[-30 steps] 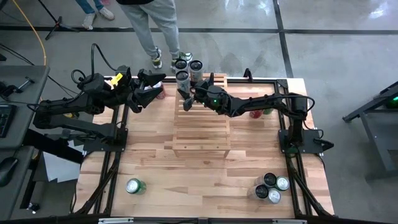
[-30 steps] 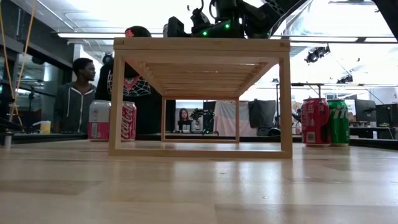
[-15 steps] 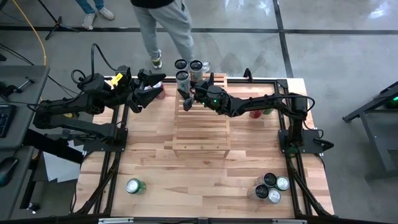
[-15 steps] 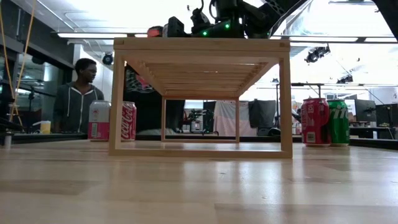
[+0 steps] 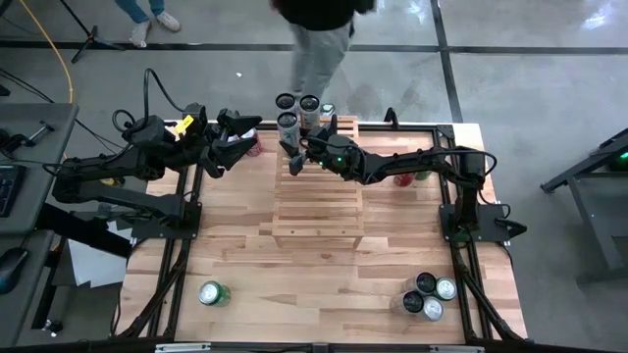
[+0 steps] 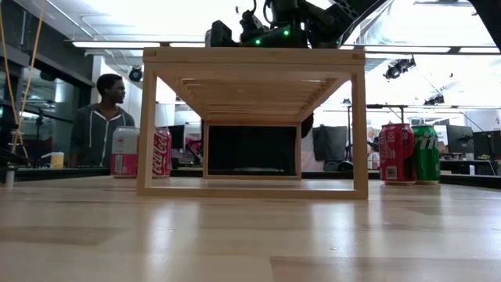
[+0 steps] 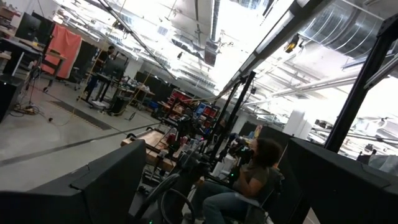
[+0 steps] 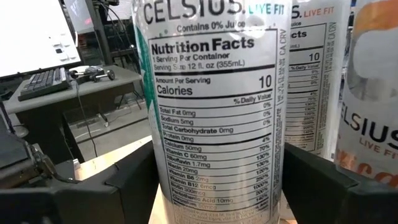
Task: Place canned beverage on shelf
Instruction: Put the left white pink soda can on the shelf
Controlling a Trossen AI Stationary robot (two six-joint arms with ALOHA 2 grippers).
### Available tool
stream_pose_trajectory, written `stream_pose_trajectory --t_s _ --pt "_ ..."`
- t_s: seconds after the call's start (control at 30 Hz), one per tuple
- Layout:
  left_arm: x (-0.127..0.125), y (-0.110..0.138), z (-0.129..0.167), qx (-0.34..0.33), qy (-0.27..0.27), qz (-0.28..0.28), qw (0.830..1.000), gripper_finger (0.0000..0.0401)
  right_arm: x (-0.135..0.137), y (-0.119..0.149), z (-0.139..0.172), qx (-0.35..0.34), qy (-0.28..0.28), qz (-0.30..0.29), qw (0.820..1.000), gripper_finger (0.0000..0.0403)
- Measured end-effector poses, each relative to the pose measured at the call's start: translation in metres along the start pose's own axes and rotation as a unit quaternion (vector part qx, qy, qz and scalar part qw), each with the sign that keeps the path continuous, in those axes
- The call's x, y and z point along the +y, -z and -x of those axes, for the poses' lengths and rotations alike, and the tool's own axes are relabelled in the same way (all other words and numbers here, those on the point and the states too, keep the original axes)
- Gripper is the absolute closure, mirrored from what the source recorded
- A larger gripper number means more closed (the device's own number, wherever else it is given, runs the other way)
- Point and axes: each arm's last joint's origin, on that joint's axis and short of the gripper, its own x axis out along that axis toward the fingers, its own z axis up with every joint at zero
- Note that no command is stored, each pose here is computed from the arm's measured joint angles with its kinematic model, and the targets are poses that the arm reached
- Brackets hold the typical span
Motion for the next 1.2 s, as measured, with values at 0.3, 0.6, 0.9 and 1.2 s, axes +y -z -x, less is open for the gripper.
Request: stream_pose_trajectory --t_s 0.3,0.6,0.9,1.2 --pt "0.0 0.0 0.0 0.0 0.0 0.0 1.0 0.002 -0.0003 0.0022 -0.0002 0.009 0.001 0.004 1.0 0.0059" --pt "0.0 0.0 0.0 0.0 0.0 0.0 1.0 0.002 -0.0002 0.0 0.0015 0.015 0.002 0.023 1.0 0.0022" --pt "0.0 0.0001 0.0 0.0 0.0 0.0 1.0 0.002 0.0017 -0.0009 0.0056 0.047 -0.034 0.03 0.998 0.0018" --pt "0.0 0.0 0.0 0.0 0.0 0.0 1.0 0.002 0.0013 -0.0053 0.0079 0.053 -0.049 0.037 0.997 0.0018"
